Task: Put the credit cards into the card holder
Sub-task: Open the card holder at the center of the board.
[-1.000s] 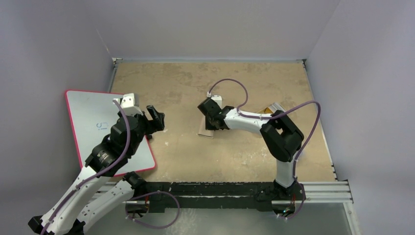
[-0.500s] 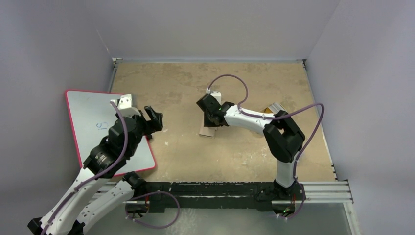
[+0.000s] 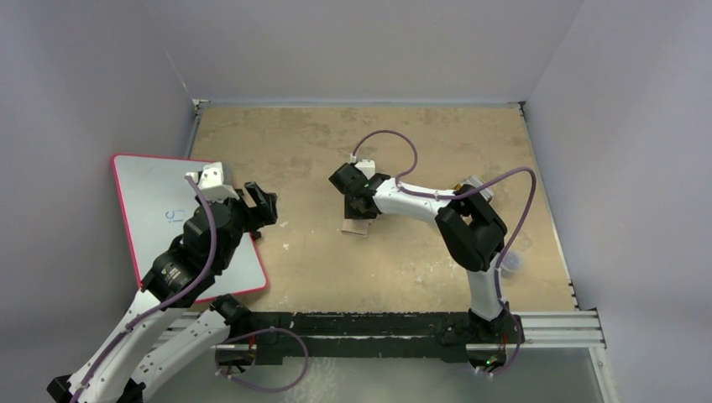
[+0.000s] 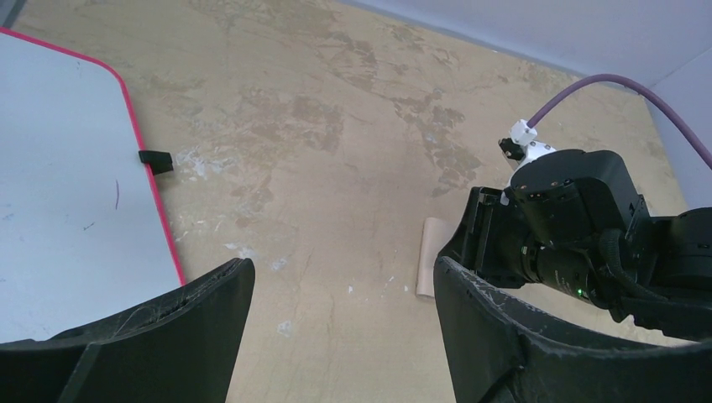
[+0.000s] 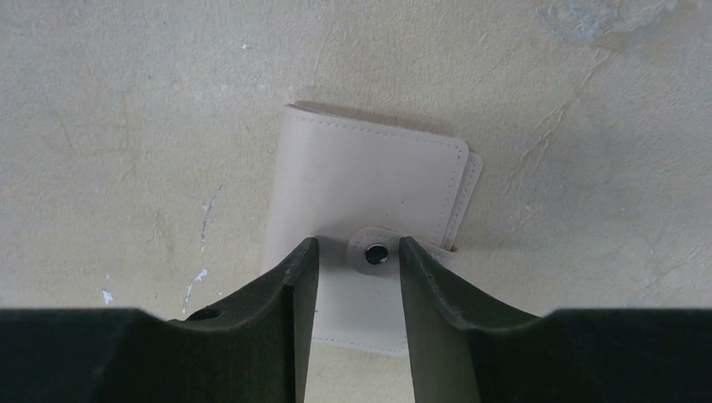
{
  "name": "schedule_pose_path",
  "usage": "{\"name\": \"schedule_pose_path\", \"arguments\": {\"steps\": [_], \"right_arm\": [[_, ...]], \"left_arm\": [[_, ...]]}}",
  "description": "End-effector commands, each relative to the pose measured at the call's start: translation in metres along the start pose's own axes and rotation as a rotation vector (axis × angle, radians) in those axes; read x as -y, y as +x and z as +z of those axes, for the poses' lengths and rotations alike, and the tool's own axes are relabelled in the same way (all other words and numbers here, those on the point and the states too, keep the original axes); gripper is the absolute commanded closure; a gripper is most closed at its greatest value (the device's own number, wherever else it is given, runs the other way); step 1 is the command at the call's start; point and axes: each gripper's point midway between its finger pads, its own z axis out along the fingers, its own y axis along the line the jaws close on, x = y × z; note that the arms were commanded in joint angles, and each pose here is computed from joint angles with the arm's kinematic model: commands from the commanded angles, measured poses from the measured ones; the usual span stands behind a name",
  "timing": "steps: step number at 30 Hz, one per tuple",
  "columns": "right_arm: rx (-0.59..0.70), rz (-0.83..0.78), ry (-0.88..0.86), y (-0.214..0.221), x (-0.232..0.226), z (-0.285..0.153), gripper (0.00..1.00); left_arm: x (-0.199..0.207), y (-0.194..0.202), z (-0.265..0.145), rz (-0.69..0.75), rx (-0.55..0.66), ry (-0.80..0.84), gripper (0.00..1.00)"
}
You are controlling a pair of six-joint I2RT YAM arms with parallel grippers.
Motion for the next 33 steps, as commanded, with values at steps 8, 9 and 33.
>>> {"name": "schedule_pose_path", "arguments": {"steps": [8,9,33], "right_arm": [[-0.045,-0.018,0.109,0.027,0.025,0.007,0.91],[-0.041,-0.019,0.103,0.026,0.025,0.007,0.94],[0.198,0.156,-0.699,-0.028,-0.06,-0.132,1.0]], "left_arm": [[-0.002,-0.008,0.001,-0.002,0.033,-0.015,0.23],[-0.002,-0.008,0.001,-0.002,0.033,-0.015,0.23],[0.033,0.056,0.035,-0.096,-0.242,0.013,0.33]]}}
